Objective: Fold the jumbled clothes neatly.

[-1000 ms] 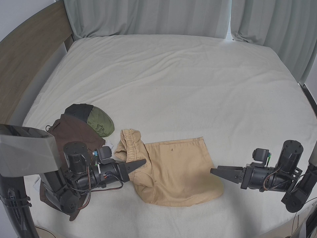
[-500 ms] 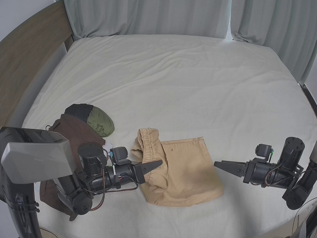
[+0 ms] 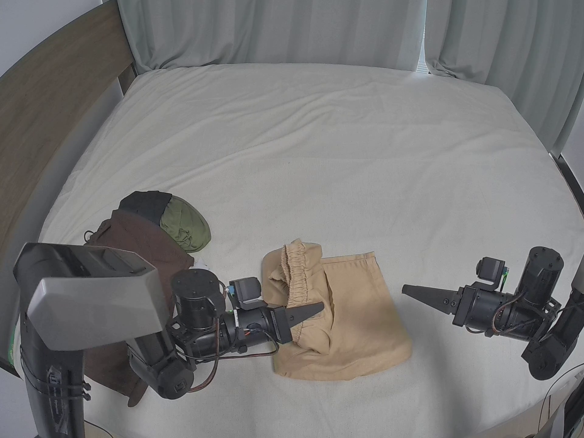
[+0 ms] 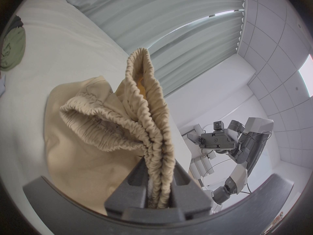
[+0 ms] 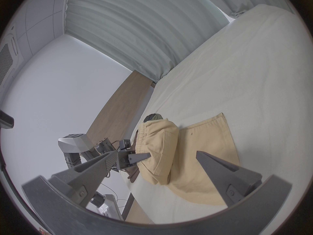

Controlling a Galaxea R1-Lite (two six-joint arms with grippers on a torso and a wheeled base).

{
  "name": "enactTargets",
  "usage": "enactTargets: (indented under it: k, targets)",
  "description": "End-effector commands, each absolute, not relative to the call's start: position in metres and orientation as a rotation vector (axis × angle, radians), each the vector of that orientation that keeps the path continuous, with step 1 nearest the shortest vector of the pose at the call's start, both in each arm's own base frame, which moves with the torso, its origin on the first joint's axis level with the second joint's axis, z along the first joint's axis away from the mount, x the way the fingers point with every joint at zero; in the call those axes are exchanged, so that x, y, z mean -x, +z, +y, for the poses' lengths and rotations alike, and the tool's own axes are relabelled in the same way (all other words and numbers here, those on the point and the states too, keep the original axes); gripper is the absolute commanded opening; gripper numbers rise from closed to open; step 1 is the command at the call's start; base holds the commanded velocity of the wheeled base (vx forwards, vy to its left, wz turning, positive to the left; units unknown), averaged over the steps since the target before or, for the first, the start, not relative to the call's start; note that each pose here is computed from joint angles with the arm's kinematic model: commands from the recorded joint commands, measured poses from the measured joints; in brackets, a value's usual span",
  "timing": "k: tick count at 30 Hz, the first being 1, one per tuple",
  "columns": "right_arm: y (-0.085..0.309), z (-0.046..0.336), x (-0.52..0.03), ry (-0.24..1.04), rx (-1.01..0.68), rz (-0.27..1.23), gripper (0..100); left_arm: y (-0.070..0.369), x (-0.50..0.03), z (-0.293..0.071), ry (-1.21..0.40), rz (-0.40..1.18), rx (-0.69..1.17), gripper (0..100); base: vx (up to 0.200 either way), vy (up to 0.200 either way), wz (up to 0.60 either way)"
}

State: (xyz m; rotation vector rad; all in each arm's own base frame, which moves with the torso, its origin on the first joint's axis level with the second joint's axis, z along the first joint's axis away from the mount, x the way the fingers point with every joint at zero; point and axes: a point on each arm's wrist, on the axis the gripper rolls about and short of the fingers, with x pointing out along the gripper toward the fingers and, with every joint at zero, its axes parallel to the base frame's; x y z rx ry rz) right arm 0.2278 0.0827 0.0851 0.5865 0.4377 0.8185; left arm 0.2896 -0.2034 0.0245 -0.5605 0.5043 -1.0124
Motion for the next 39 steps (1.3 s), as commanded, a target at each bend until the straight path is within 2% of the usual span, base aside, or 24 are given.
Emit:
enactTargets:
  k: [1,15,30,31,39]
  targets:
    - [0.084,0.082,-0.23,0.813,-0.588,0.438,100,0.013,-0.29,-0.215,-1.028,0.538,0.568,0,0.0,0.0,0.0]
    - [0.084,0.075,-0.236,0.784,-0.594,0.425,100,0.008,-0.295,-0.247,-1.083,0.561,0.62,0,0.0,0.0,0.0]
    - [0.084,0.073,-0.241,0.772,-0.597,0.413,100,-0.003,-0.304,-0.259,-1.063,0.552,0.639,0,0.0,0.0,0.0]
    - [0.084,0.073,-0.241,0.772,-0.597,0.413,100,-0.005,-0.305,-0.26,-1.056,0.549,0.64,100,0.0,0.0,0.0]
    - [0.083,0.073,-0.241,0.771,-0.598,0.416,100,-0.006,-0.308,-0.261,-1.043,0.533,0.643,100,0.0,0.0,0.0]
